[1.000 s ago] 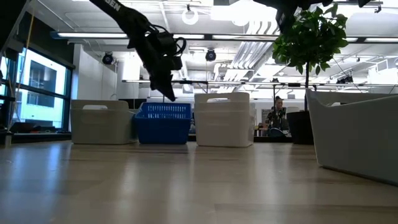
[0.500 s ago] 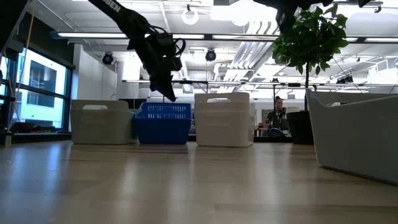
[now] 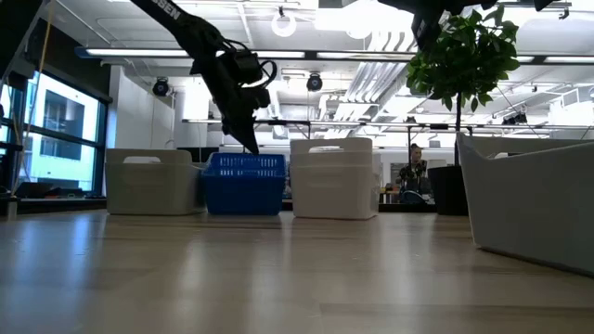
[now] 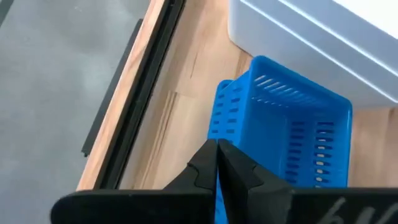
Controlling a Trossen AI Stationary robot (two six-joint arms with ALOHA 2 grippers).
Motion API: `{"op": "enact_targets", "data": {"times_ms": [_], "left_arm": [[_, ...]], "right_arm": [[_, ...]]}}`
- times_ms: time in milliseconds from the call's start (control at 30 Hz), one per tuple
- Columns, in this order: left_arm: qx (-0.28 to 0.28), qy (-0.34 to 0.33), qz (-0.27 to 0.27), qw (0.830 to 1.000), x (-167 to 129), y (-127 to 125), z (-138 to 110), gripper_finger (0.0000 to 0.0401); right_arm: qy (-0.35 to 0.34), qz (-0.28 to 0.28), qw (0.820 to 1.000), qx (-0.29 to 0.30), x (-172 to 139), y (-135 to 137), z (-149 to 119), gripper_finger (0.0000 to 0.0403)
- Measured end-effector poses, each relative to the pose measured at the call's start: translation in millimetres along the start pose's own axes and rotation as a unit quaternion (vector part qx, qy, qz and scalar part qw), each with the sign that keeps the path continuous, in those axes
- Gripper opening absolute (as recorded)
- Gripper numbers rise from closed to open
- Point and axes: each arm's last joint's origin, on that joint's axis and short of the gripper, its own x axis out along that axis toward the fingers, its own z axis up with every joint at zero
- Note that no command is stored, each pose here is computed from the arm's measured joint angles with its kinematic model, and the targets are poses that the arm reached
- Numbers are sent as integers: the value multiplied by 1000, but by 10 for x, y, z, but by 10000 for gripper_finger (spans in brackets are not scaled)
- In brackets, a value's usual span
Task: Stack baskets by color
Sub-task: Stack the bottom blue bin on the top blue bin, then stack the bottom gray bin on the top gray bin
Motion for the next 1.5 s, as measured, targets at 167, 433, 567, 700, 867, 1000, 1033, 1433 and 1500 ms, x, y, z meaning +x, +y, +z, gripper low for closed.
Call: {"op": "enact_targets", "data": {"times_ms": [167, 433, 567, 700, 867, 1000, 1033, 1433, 1500], "left_arm": [[-17, 31, -15, 999, 163, 1, -54, 0], [-4, -25, 30, 999, -76, 24, 55, 0], [15, -48, 52, 997, -252, 21, 91, 0], [30, -69, 58, 995, -415, -45, 128, 4], [34, -145, 57, 987, -850, -216, 212, 3], [27, -230, 13, 973, -1273, -456, 263, 1], [25, -251, 4, 968, -1394, -530, 267, 1], [41, -399, -36, 915, -2119, -1580, 184, 0], [21, -432, -45, 900, -2040, -1728, 86, 0]], "right_arm": [[0, 0, 1000, 5, 0, 0, 0, 0], [0, 0, 1000, 4, 0, 1, -1, 0], [0, 0, 1000, 2, 0, 0, -1, 0], [0, 0, 1000, 0, 0, 1, 0, 0], [0, -2, 1000, -13, 0, 0, 0, 0], [-4, -16, 1000, -19, 0, -9, 2, 0], [-7, -21, 1000, -22, 0, -11, 6, 0], [-61, -12, 996, -61, -7, 15, 112, 0], [-62, -12, 996, -61, -7, 15, 114, 0]]}}
